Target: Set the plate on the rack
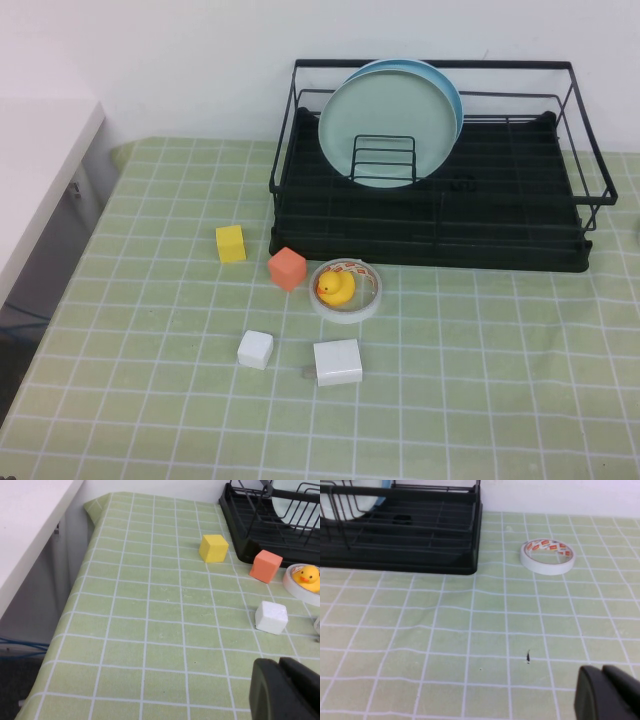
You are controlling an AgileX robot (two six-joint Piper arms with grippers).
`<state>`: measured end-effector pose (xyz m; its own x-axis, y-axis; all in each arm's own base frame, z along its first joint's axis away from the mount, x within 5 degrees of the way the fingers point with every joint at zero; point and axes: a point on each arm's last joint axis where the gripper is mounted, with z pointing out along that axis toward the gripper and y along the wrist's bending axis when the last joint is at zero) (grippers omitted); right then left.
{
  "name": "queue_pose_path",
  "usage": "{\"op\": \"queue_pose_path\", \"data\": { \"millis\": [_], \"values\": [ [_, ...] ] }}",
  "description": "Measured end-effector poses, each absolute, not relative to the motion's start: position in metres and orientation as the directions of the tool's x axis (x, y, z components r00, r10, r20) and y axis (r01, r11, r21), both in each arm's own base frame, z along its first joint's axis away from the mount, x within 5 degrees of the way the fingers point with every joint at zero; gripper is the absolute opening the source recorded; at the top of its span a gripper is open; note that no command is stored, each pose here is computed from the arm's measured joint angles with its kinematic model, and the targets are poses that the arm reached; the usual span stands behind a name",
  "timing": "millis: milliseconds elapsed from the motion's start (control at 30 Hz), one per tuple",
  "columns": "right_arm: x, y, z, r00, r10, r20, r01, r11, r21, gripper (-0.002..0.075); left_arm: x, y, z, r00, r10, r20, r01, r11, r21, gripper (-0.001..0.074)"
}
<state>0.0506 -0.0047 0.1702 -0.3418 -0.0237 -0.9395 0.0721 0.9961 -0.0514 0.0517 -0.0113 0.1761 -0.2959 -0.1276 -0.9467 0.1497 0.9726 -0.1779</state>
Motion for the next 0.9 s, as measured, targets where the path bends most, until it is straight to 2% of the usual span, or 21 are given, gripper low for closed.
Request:
{"op": "queue_pose_path", "data": {
  "millis": [900],
  "values": [
    [0.0505,-0.0055,0.1703,-0.338,0.019,-0.941,0.098,0.995,-0.016,0.0,0.0517,-0.0113,0.1761,-0.296,-0.128,-0.947,0.15,0.973,-0.178,-0.0001]
  ]
}}
